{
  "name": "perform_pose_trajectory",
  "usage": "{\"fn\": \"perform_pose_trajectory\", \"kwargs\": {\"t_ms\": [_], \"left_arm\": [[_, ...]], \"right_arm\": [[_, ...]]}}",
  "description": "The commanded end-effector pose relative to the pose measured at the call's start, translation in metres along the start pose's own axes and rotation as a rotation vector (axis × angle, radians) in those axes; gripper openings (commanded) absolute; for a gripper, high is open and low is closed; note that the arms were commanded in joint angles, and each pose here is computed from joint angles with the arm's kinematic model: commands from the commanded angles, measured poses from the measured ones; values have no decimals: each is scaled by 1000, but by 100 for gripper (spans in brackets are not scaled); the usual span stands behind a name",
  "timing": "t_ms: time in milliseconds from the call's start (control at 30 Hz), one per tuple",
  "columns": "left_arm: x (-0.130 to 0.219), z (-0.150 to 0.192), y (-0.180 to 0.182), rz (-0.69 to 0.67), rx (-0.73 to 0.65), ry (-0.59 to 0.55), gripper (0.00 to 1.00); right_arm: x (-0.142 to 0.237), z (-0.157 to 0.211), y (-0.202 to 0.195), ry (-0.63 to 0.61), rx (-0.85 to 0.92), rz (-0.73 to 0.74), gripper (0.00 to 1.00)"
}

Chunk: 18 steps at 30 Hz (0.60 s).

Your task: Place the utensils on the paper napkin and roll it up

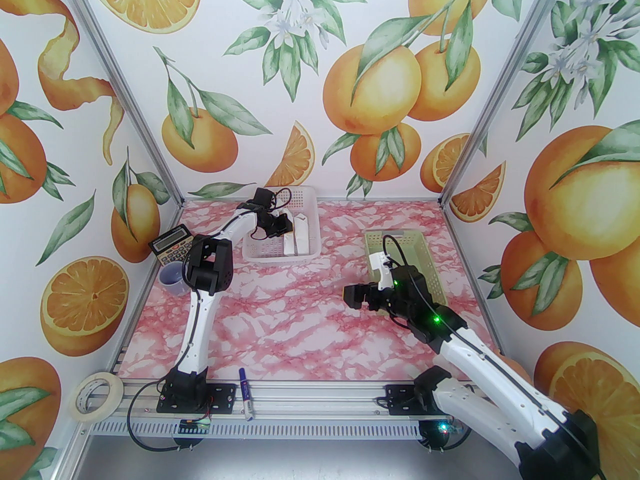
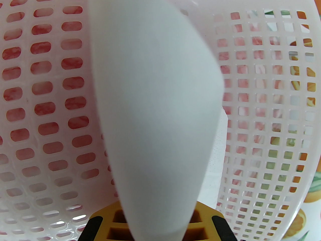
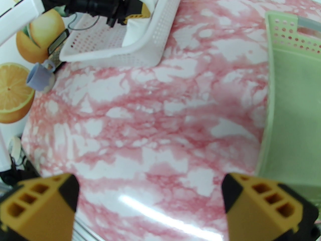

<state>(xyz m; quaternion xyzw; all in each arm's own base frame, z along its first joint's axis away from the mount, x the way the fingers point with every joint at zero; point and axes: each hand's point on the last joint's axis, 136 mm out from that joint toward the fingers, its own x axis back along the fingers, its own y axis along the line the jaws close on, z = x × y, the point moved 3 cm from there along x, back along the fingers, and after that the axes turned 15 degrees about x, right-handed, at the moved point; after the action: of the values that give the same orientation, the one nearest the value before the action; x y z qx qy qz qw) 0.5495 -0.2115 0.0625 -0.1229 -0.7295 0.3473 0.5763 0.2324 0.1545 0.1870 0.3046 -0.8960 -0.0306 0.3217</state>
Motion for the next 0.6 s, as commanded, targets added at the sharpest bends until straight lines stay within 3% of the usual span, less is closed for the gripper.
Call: {"fn": "perform_pose_trajectory", "kwargs": {"t_ms": [0,400,567], "left_arm": [[0,-4,-6,3,7,-9,0],[-1,0,-5,-40,31,-6,8],[-2,0,-5,-37,25,7,22]], "right_arm": [[-1,-2,-4,-9,14,21,100],[2,-8,-5,0,29,40,100],[3,-10,-6,0,29,51,100]]}}
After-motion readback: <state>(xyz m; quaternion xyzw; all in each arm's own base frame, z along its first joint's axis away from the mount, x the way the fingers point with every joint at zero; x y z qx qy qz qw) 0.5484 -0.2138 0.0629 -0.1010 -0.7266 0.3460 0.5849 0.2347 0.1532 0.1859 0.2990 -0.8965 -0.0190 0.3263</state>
